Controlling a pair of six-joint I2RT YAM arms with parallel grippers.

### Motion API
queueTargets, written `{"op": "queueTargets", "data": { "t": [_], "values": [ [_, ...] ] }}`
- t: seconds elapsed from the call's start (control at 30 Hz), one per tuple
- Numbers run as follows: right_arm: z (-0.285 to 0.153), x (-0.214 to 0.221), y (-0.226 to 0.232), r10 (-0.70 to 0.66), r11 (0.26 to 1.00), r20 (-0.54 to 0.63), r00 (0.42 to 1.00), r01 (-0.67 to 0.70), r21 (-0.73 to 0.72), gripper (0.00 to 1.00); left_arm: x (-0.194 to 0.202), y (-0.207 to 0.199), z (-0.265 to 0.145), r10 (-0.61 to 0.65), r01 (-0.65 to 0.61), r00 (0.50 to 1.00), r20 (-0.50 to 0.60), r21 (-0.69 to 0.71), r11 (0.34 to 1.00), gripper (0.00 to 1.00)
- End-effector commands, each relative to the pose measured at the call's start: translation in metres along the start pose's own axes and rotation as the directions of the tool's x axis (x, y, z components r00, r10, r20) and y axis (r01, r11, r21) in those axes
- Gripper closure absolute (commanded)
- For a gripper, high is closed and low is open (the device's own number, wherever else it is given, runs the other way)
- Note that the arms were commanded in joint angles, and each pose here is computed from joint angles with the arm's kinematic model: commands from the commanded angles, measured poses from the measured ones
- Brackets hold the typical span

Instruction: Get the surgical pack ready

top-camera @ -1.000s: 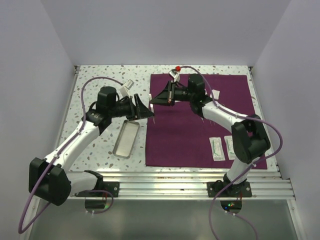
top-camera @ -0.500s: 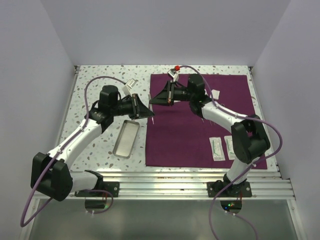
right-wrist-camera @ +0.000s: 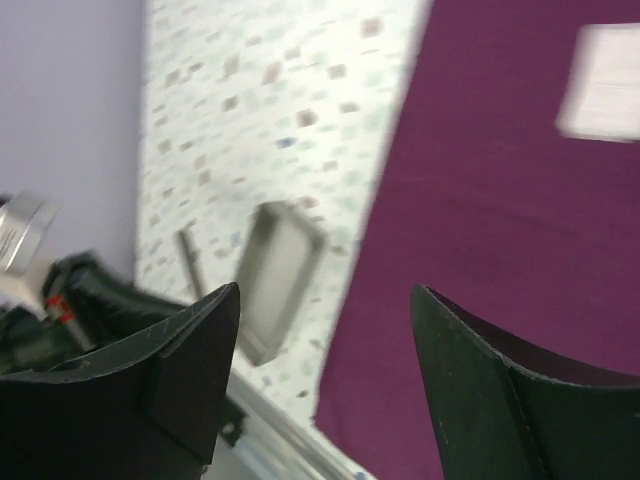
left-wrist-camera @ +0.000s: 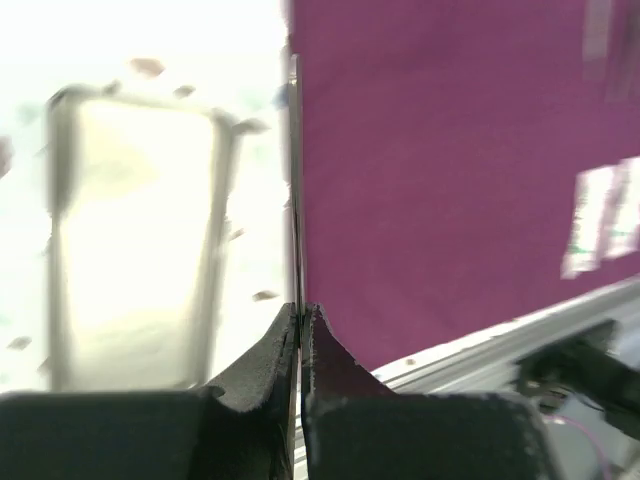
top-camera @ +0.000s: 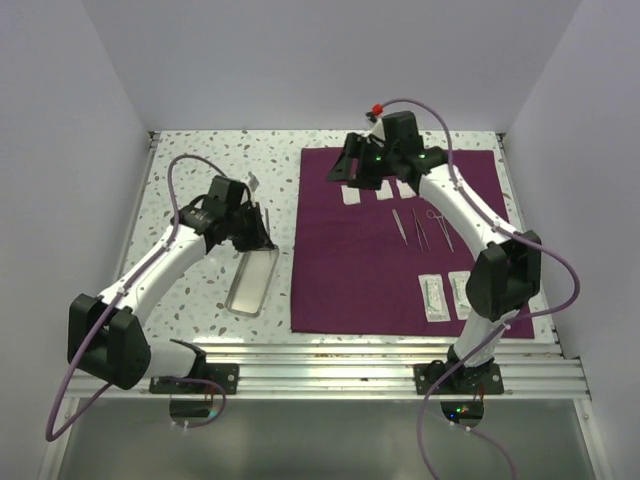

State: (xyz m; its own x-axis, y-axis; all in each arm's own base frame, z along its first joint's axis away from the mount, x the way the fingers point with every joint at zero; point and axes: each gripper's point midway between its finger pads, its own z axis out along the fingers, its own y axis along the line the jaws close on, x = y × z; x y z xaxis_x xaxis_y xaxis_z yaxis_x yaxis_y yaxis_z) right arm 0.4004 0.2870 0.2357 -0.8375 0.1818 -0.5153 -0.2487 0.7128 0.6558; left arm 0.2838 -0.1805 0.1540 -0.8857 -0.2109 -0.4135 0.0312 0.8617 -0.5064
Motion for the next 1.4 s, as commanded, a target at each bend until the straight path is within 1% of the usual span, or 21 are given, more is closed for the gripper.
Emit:
{"op": "queueTargets", "data": {
  "t": [0.0, 0.03, 0.1, 0.13, 0.2, 0.3, 0.33, 0.47, 0.63, 0.8, 1.07, 1.27, 1.37],
  "values": [
    [-0.025, 0.007, -0.104, 0.080, 0.943, -0.048, 0.996, -0.060, 0.327, 0.27, 0.042, 0.069, 0.000, 0.007, -0.045, 0.991, -0.131, -0.290, 0.956, 1.00],
    [-0.030, -0.003, -0.116, 0.098, 0.940, -0.011, 0.995, -0.089, 0.330, 0.27, 0.050, 0.075, 0.003, 0.001, -0.050, 0.987, -0.162, -0.301, 0.952, 1.00],
    [-0.030, -0.001, -0.126, 0.124, 0.938, -0.013, 0.992, -0.113, 0.326, 0.27, 0.074, 0.095, 0.012, -0.031, -0.061, 0.969, -0.245, -0.359, 0.931, 1.00],
    [-0.030, -0.003, -0.132, 0.134, 0.938, -0.007, 0.991, -0.125, 0.324, 0.27, 0.080, 0.104, 0.015, -0.039, -0.071, 0.962, -0.270, -0.388, 0.919, 1.00],
    [-0.028, 0.001, -0.136, 0.140, 0.938, -0.022, 0.990, -0.126, 0.322, 0.27, 0.083, 0.112, 0.017, -0.034, -0.089, 0.959, -0.281, -0.413, 0.906, 1.00],
    [-0.026, 0.005, -0.142, 0.142, 0.935, -0.032, 0.989, -0.124, 0.332, 0.27, 0.075, 0.114, 0.021, 0.001, -0.118, 0.963, -0.271, -0.416, 0.902, 1.00],
    [-0.025, 0.006, -0.144, 0.140, 0.935, -0.030, 0.990, -0.122, 0.332, 0.27, 0.073, 0.120, 0.022, 0.018, -0.143, 0.961, -0.277, -0.437, 0.888, 1.00],
    [-0.022, 0.008, -0.152, 0.140, 0.930, -0.032, 0.990, -0.120, 0.348, 0.26, 0.070, 0.119, 0.031, 0.060, -0.190, 0.949, -0.310, -0.406, 0.894, 1.00],
    [-0.020, 0.003, -0.157, 0.136, 0.926, -0.024, 0.990, -0.119, 0.359, 0.26, 0.078, 0.114, 0.038, 0.070, -0.204, 0.931, -0.357, -0.352, 0.913, 1.00],
    [-0.014, -0.001, -0.160, 0.138, 0.927, -0.022, 0.990, -0.121, 0.356, 0.26, 0.074, 0.104, 0.040, 0.113, -0.227, 0.931, -0.347, -0.310, 0.923, 1.00],
    [-0.006, -0.009, -0.167, 0.140, 0.923, -0.018, 0.990, -0.125, 0.363, 0.26, 0.081, 0.091, 0.049, 0.149, -0.257, 0.905, -0.399, -0.233, 0.938, 1.00],
    [0.000, -0.009, -0.176, 0.135, 0.919, -0.020, 0.991, -0.118, 0.377, 0.25, 0.083, 0.087, 0.053, 0.166, -0.274, 0.894, -0.417, -0.214, 0.938, 1.00],
    [0.003, -0.010, -0.191, 0.122, 0.899, -0.030, 0.992, -0.097, 0.426, 0.25, 0.082, 0.083, 0.054, 0.163, -0.268, 0.896, -0.413, -0.209, 0.940, 0.91]
  ]
}}
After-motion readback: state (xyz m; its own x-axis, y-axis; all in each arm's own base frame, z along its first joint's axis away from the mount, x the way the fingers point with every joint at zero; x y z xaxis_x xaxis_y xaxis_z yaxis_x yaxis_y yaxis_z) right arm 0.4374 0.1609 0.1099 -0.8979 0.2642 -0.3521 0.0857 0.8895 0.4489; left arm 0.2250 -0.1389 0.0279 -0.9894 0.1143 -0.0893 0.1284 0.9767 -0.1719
